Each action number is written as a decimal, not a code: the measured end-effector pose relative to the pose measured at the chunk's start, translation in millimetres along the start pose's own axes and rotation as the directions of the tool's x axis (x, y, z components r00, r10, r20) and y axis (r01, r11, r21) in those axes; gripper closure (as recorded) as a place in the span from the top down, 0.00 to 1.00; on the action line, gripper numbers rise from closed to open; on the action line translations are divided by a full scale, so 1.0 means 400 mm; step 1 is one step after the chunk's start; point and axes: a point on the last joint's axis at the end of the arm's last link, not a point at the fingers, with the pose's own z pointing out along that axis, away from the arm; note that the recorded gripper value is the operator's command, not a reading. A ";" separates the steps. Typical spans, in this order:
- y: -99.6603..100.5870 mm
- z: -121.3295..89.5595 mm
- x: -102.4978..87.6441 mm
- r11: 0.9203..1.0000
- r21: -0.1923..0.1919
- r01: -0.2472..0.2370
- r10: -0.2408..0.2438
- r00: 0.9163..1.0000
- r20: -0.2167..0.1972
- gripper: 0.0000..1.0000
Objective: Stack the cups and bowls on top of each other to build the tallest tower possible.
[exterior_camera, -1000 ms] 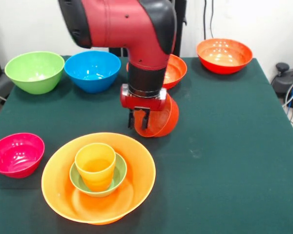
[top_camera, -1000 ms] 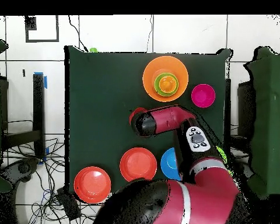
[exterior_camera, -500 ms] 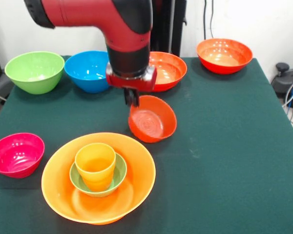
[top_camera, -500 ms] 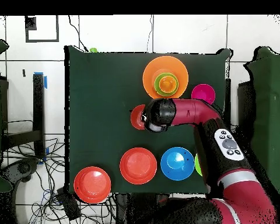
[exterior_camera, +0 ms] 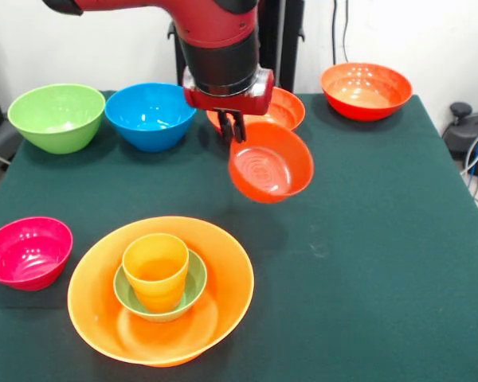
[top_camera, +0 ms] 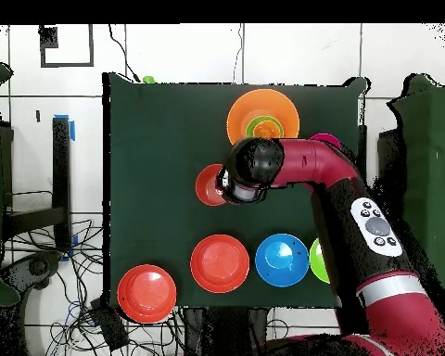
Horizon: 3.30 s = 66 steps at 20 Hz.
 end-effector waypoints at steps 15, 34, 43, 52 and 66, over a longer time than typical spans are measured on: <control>0.043 -0.114 -0.055 0.980 -0.174 0.100 -0.091 0.994 0.061 0.00; -0.324 -0.310 -0.291 0.775 -0.380 0.504 -0.505 0.857 0.107 0.00; -0.299 -0.255 -0.447 0.789 -0.276 0.548 -0.518 0.836 0.180 0.00; -0.228 -0.211 -0.543 0.822 -0.133 0.553 -0.525 0.828 0.195 0.00; -0.292 -0.207 -0.564 0.788 -0.024 0.615 -0.604 0.781 0.159 0.00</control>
